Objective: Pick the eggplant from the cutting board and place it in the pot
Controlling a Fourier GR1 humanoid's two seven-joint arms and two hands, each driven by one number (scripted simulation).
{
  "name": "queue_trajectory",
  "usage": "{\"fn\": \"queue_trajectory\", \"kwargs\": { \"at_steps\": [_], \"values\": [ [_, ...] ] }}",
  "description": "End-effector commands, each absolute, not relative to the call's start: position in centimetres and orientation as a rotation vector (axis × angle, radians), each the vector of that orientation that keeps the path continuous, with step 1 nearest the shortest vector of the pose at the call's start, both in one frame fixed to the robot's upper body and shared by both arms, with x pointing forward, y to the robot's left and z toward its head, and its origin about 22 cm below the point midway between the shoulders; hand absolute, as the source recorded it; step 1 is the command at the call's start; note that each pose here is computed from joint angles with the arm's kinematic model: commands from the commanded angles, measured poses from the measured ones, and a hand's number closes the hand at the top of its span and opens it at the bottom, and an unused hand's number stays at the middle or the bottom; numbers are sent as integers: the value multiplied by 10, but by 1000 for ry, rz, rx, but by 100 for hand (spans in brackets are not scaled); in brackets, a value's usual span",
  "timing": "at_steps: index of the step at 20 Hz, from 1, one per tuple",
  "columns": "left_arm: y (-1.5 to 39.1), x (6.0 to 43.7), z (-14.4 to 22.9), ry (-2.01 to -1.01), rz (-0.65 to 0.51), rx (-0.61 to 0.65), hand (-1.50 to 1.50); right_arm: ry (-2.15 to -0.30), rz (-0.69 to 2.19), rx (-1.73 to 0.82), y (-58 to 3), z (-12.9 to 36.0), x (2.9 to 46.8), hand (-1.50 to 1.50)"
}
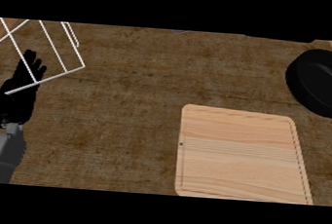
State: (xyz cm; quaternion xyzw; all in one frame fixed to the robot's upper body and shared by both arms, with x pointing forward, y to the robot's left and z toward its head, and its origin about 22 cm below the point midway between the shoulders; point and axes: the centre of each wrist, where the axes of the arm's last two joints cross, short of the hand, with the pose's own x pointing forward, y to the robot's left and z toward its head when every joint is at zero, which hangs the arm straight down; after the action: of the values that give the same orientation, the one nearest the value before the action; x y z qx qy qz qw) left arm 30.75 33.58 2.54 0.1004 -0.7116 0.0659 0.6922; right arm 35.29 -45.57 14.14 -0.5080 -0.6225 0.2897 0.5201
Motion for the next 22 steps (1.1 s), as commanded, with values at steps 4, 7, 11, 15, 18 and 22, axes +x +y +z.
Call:
{"fn": "queue_trajectory", "kwargs": {
  "at_steps": [4,7,11,15,18,22],
  "values": [
    [269,339,70,-1788,42,54,0,-1405,654,-938,-456,114,361,-150],
    [274,330,63,-1789,16,62,0,-1438,739,-865,-462,108,356,-150],
    [279,330,61,-1778,23,67,0,-1609,653,-810,-448,113,371,-150],
    [277,331,61,-1770,35,49,0,-1719,496,-719,-449,130,380,-150],
    [279,331,63,-1766,38,66,0,-1701,339,-679,-476,137,367,-150],
    [286,329,64,-1775,27,73,0,-1729,151,-609,-486,131,362,-150]
  ]
}}
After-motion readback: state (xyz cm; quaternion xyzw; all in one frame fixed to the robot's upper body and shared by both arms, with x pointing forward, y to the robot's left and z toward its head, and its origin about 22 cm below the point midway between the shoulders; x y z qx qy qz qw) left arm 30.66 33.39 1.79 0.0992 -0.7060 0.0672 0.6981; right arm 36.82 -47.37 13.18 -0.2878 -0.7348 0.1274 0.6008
